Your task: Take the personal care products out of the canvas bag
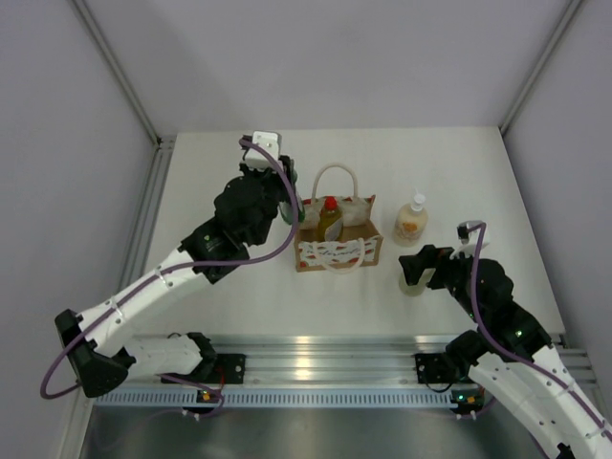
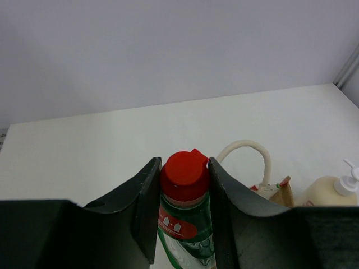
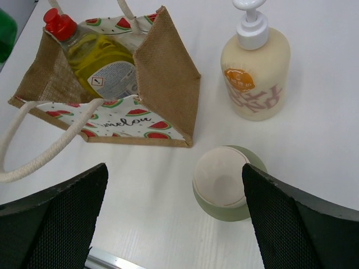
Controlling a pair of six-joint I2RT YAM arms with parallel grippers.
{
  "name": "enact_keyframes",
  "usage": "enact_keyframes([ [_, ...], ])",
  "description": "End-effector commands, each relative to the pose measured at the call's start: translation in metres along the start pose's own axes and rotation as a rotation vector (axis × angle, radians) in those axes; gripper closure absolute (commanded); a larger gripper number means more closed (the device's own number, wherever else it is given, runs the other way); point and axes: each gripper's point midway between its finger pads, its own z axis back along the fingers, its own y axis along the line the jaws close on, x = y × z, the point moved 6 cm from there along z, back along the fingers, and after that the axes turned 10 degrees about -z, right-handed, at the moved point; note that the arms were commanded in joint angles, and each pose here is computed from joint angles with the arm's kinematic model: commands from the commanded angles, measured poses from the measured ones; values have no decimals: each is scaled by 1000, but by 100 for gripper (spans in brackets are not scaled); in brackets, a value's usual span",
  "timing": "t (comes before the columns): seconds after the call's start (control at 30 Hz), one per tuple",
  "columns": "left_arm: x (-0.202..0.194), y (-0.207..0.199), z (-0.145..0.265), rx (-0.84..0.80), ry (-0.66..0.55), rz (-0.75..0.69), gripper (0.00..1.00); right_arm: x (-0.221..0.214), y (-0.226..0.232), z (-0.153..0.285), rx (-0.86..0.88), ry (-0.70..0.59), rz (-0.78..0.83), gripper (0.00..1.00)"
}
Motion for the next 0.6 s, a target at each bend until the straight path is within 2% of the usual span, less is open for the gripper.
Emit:
enact_keyframes([
  [0.0, 74, 38, 15, 163, -181, 136, 100, 14, 7, 5, 23, -42, -5, 1],
  [0.13, 79, 53, 12, 285, -164, 114, 100, 14, 7, 5, 23, -45, -5, 1],
  [0.3, 60, 73, -16, 398, -123, 110, 100, 15, 7, 6, 31, -49, -6, 1],
  [0.33, 56, 84, -23, 437, -130, 160, 100, 15, 8, 6, 33, -52, -7, 1],
  [0.57, 16, 132, -61, 559, -109, 263, 100, 16, 9, 7, 45, -57, 1, 0],
])
